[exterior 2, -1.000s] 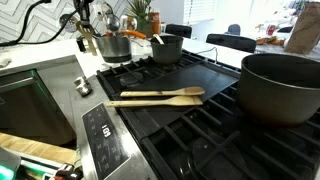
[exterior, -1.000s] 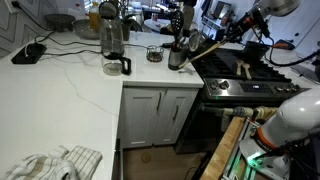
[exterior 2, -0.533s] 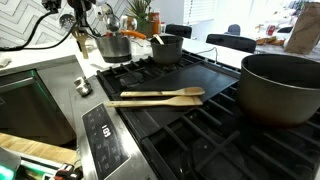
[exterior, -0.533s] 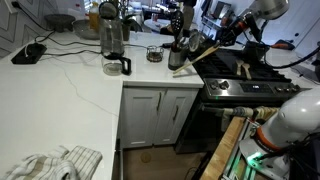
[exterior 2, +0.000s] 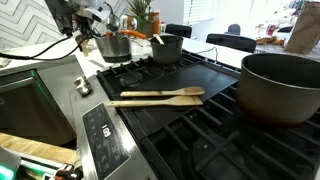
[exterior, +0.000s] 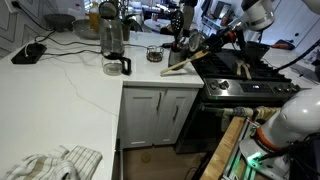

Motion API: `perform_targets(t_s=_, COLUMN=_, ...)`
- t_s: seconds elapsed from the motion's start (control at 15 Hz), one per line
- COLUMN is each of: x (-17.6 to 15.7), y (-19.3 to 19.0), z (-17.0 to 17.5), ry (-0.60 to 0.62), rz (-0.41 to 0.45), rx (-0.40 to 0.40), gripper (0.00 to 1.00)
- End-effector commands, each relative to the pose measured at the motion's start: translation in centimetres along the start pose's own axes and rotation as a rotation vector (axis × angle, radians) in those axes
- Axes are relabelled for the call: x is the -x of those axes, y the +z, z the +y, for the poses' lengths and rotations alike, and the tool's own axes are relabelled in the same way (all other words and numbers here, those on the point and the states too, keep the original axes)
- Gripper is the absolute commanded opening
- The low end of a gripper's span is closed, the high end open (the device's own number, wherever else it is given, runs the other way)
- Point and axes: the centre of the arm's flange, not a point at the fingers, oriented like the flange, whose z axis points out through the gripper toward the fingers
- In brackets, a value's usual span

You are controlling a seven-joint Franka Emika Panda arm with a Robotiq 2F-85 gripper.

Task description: Remove the wooden spoon from the silver container

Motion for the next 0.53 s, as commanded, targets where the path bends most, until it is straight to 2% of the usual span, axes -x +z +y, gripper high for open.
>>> perform_targets(t_s=0.0, x=0.5, y=2.9, z=0.9, ry=-0.046, rz=0.027, rx=-0.123, gripper=0.02)
perform_targets(t_s=0.13, x=0.6, y=4.5, z=1.5, ry=-0.052, rz=0.016, rx=-0.161, gripper=0.02)
perform_targets(t_s=0.47, x=0.6, y=7.1, z=3.9, ry=-0.038, rz=0.053, rx=-0.166, gripper=0.02)
